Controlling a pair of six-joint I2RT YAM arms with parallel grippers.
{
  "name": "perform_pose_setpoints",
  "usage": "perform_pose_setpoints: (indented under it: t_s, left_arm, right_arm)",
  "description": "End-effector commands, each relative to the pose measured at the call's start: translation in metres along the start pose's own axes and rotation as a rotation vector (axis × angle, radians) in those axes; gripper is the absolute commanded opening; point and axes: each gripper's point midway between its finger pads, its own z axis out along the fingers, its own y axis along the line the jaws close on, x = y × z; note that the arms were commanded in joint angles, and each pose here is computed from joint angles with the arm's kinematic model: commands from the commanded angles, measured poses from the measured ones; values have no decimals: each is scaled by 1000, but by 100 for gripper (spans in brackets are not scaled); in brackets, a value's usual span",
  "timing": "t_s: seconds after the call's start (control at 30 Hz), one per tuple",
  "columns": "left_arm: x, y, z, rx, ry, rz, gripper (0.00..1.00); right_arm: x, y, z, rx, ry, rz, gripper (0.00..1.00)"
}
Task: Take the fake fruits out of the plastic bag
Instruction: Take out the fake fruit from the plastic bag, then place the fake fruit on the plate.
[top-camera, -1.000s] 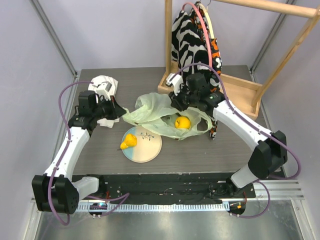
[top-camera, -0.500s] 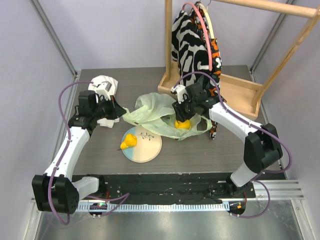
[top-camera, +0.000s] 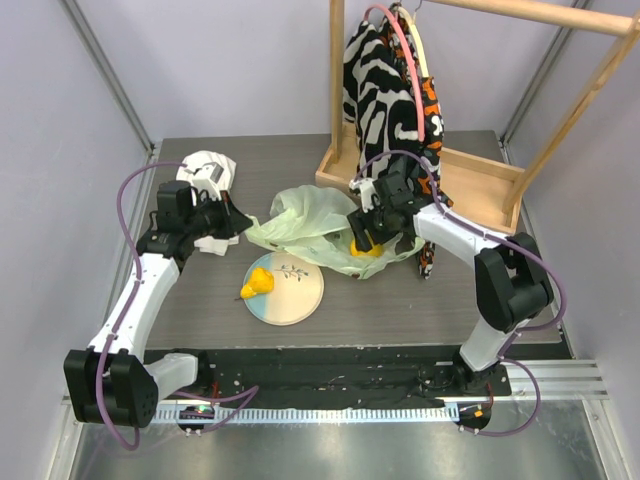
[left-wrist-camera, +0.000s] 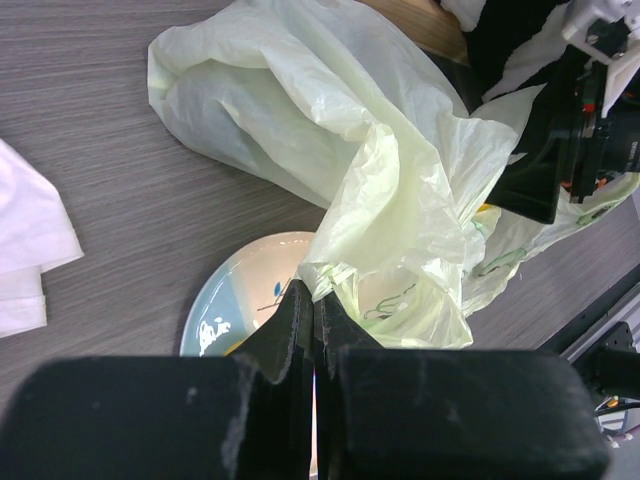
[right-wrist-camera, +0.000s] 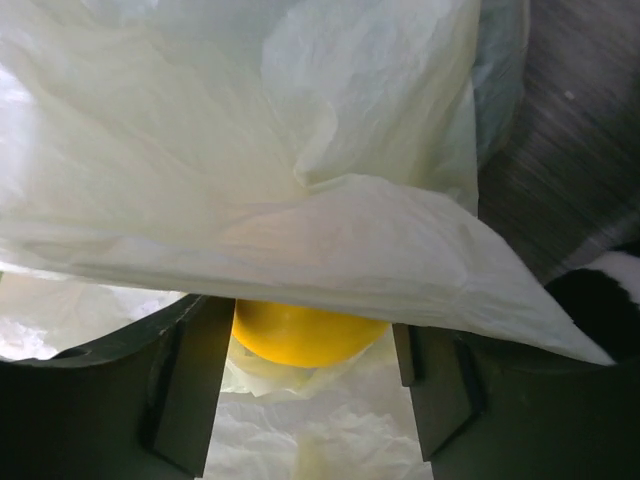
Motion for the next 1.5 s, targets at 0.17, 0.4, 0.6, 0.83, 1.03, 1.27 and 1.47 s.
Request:
perform_pose_setpoints:
  t_s: [0.17, 0.4, 0.6, 0.83, 1.03, 1.27, 1.47]
  left_arm:
    - [-20, -4, -2, 13, -72, 28, 0]
    - [-24, -5, 2, 22, -75, 15, 0]
    - [-32, -7, 4, 30, -95, 7, 0]
    - [-52, -7, 7, 17, -126, -19, 0]
    - [-79, -10, 11, 16, -165, -16, 0]
    - [-88, -11, 5, 8, -192, -11, 0]
    - [-83, -6, 2, -2, -188, -30, 0]
  right_arm:
    - [0, 4, 4, -15, -18, 19, 47]
    - [-77, 22, -75, -53, -218, -52, 29]
    - [-84, 75, -118, -173, -299, -180, 29]
    - [-61, 203, -125, -547, -311, -495, 31]
    - [-49, 236, -64, -659, -172, -544, 32]
    - [-71, 224, -1, -624, -126, -324, 33]
    - [-105, 202, 21, -629, -144, -130, 34]
